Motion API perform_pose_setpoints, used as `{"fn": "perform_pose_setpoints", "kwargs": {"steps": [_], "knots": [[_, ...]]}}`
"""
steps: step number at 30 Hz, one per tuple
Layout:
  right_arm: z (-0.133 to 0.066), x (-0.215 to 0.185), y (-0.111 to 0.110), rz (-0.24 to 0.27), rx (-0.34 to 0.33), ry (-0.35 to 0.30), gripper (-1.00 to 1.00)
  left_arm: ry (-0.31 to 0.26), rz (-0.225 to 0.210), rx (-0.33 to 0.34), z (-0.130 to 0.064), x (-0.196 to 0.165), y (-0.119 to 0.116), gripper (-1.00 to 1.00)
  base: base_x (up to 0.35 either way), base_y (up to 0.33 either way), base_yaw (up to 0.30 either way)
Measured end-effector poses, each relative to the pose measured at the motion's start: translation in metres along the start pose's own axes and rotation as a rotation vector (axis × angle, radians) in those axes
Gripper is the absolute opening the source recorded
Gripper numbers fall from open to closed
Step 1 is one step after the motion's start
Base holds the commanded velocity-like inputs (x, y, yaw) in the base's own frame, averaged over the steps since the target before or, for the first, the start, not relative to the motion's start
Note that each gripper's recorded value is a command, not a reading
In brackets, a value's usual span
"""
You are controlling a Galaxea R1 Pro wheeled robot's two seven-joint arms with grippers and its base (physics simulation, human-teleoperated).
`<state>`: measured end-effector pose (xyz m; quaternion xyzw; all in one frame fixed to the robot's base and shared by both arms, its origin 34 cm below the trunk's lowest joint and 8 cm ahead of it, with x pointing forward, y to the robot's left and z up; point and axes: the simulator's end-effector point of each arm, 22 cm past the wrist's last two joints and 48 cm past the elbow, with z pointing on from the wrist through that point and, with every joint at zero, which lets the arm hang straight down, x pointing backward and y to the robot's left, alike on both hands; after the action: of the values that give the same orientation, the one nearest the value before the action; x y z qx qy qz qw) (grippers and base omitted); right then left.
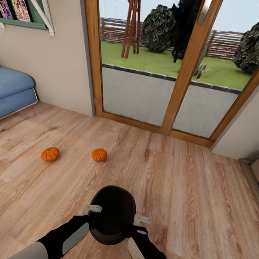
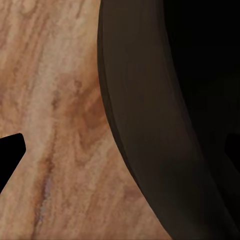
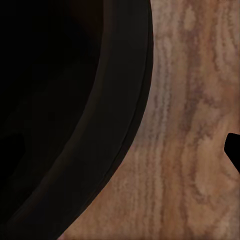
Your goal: Place each of the two pumpkins and all three candles from the living room inside a cabinet in the living room (use any cabinet), then make sure every cabinet is closed, and position the cauldron so it is next to a table in the living room.
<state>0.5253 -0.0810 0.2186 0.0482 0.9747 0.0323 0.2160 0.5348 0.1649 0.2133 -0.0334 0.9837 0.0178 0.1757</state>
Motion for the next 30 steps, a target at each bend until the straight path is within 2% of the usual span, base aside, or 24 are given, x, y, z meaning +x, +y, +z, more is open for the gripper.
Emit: {"fn": "perform_pose_setpoints", "kwargs": {"steps": [3,4,8,10,15,26,27,30], "knots": [[0.0,-0.0001,0.0,0.0,0.0,0.0,1.0,0.0,0.0,0.0,0.0,-0.0001,0.0002,1.0,0.0,0.0,0.0],[0.0,-0.0001,0.0,0.0,0.0,0.0,-1.0,0.0,0.0,0.0,0.0,-0.0001,0.0001,1.0,0.0,0.0,0.0],[0.0,0.0008,0.0005,0.005,-0.002,0.003,-1.0,0.0,-0.001,0.001,0.0,-0.0001,-0.0003,1.0,0.0,0.0,0.0],[-0.0001,-0.0025,-0.0028,-0.024,0.011,-0.008,-1.0,-0.001,0.0,0.0,-0.0002,-0.0002,-0.0002,1.0,0.0,0.0,0.0],[0.0001,0.0001,-0.0009,-0.005,0.003,0.0,-1.0,0.0,0.0,0.0,-0.0001,0.0,-0.0003,1.0,0.0,0.0,0.0],[0.0002,0.0004,-0.001,-0.004,0.003,0.001,-1.0,-0.008,-0.005,0.001,-0.0001,-0.0016,-0.0004,1.0,0.0,0.0,0.0],[0.0002,0.0004,-0.0011,-0.005,0.003,0.001,-1.0,-0.011,-0.007,0.001,0.0,-0.0025,-0.0002,-1.0,0.0,0.0,0.0],[0.0001,0.0003,-0.0009,-0.004,0.003,0.001,-1.0,-0.017,-0.011,0.001,0.0,-0.0038,-0.0001,-1.0,0.0,0.0,0.0]]}}
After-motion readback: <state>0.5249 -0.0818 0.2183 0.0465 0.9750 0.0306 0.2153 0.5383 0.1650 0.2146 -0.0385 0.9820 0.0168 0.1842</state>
